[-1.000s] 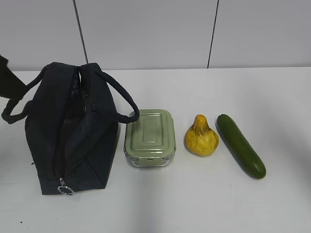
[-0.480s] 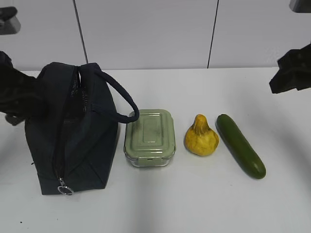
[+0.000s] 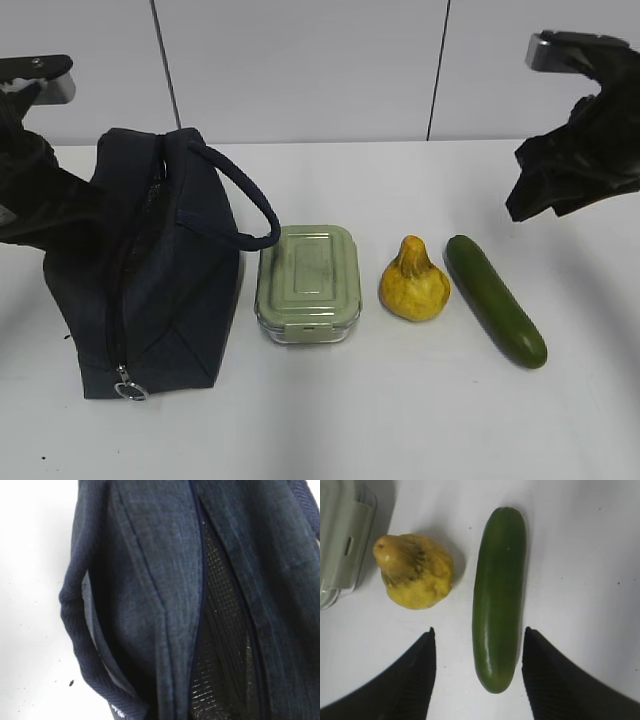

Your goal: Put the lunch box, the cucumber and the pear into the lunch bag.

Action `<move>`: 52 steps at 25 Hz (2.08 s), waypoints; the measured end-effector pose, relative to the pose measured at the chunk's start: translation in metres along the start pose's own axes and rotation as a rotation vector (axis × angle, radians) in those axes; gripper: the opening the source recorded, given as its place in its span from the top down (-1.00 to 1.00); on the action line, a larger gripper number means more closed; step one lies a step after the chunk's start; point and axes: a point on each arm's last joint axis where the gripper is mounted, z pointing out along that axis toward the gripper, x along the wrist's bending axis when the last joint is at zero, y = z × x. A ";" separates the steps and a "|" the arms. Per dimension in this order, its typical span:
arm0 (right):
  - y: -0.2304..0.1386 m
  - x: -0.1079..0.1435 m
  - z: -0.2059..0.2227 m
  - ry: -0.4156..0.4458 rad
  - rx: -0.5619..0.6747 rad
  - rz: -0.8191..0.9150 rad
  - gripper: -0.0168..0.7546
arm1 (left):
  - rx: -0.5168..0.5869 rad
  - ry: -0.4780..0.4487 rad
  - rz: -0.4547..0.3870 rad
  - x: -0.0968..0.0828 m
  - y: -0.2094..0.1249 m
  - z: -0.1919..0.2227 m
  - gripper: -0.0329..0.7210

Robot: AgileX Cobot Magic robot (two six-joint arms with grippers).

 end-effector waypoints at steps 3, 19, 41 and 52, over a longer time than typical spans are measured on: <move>0.004 -0.007 0.022 0.007 0.076 0.007 -0.15 | -0.002 0.000 0.001 0.000 0.000 0.000 0.87; 0.004 0.012 0.098 -0.140 0.284 -0.137 -0.34 | 0.000 0.001 0.004 0.000 0.000 0.001 0.88; -0.003 0.004 0.130 -0.146 0.369 -0.105 -0.01 | -0.005 0.006 0.008 0.001 0.001 0.001 0.88; 0.054 0.079 -0.002 0.085 -0.083 -0.150 -0.01 | -0.004 0.007 0.009 0.001 0.001 0.001 0.88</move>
